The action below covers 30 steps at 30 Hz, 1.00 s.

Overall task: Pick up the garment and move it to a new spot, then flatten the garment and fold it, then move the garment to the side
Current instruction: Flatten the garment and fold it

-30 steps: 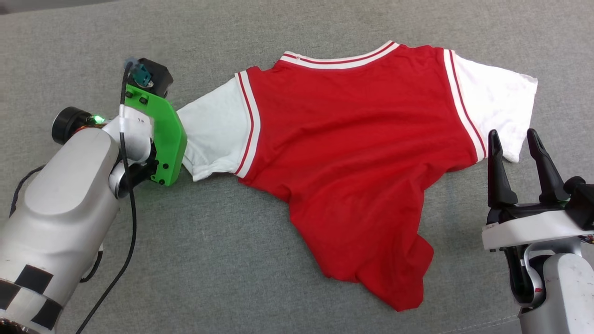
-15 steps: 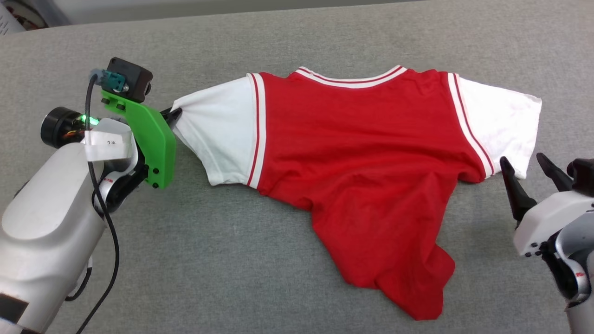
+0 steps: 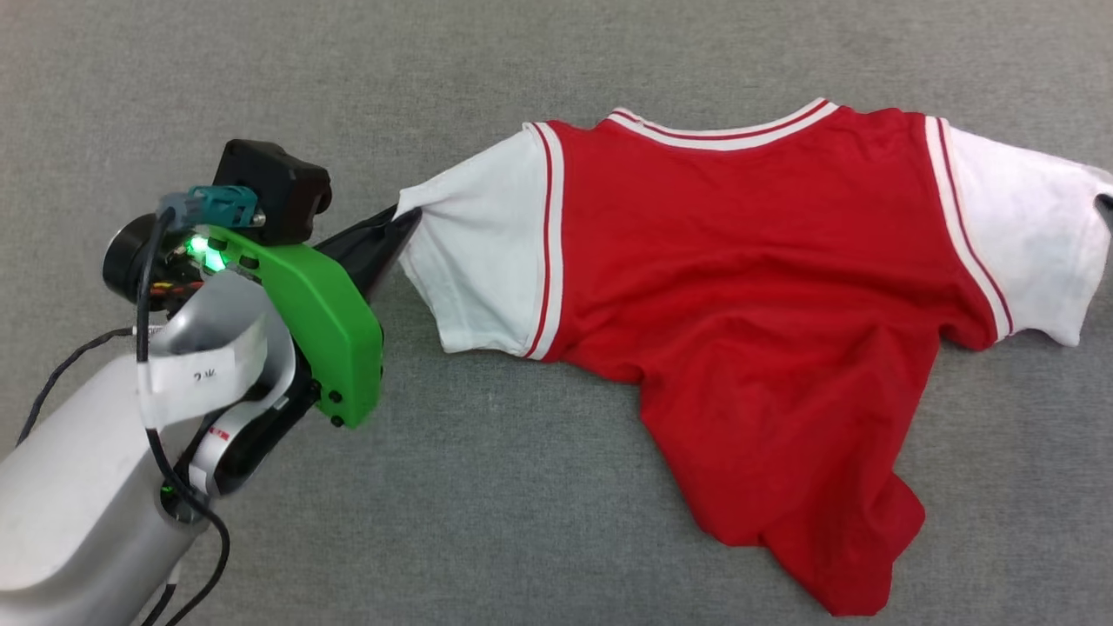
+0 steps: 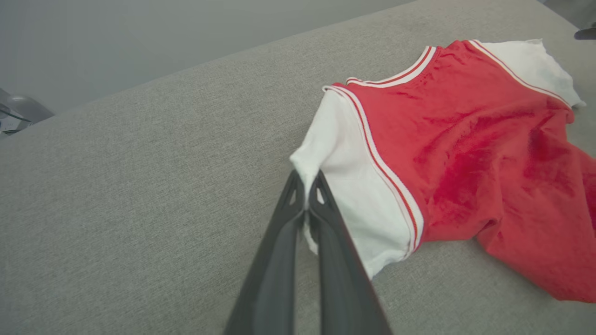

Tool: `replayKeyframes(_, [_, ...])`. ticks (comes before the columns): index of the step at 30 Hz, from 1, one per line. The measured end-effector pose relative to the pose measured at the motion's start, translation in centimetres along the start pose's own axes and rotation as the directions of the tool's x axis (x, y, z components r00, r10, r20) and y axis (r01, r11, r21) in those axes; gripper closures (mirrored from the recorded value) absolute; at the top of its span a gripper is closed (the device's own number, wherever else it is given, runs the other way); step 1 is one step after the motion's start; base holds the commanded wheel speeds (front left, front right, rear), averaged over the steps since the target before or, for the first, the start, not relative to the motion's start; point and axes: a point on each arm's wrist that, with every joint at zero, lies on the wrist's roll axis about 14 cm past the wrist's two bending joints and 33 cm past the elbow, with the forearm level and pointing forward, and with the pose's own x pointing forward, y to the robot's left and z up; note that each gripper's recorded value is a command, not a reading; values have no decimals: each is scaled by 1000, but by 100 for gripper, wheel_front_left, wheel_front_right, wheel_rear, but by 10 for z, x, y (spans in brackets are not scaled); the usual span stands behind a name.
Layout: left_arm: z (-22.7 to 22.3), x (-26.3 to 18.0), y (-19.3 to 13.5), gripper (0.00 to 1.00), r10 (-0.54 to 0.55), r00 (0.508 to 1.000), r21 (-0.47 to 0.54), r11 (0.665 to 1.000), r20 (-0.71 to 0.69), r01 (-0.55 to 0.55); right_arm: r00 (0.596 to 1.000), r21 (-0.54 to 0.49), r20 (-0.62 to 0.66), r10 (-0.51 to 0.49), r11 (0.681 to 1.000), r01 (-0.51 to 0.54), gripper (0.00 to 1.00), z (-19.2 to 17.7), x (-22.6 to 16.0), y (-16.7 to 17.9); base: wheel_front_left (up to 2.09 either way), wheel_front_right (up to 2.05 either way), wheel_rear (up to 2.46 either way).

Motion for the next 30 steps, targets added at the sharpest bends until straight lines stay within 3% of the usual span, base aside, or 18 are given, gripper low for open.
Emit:
replayKeyframes(10, [-16, -4, -3, 100, -5, 1000, -2, 1000, -31, 4, 982, -32, -179, -59, 998, 54, 0, -20, 59, -10, 0, 0, 0])
replayKeyframes(17, [-32, -4, 3, 100, 10, 997, -23, 1000, -72, -12, 973, -54, -223, -65, 997, 54, 0, -34, 86, -8, 0, 0, 0])
replayKeyframes(18, [-33, -4, 4, 100, 13, 997, -26, 1000, -76, -15, 970, -61, -234, -65, 997, 52, 44, -37, 88, -7, 0, 0, 0])
replayKeyframes(19, [-35, -4, 6, 100, 18, 997, -27, 999, -80, -20, 968, -68, -242, -63, 997, 47, 77, -38, 89, -6, 0, 0, 0])
replayKeyframes(20, [-35, -4, 7, 100, 21, 996, -28, 999, -82, -23, 967, -66, -247, -58, 997, 43, 100, -40, 90, -5, 0, 0, 0])
replayKeyframes(25, [-33, -7, 9, 100, 33, 997, -25, 999, -72, -35, 971, -65, -235, -38, 998, 23, 100, -39, 87, 0, 0, 0, 0])
replayKeyframes(30, [-25, -11, 14, 100, 64, 997, -19, 998, -35, -65, 992, -59, -120, -27, 998, 20, 100, -18, 78, 0, 0, 0, 0])
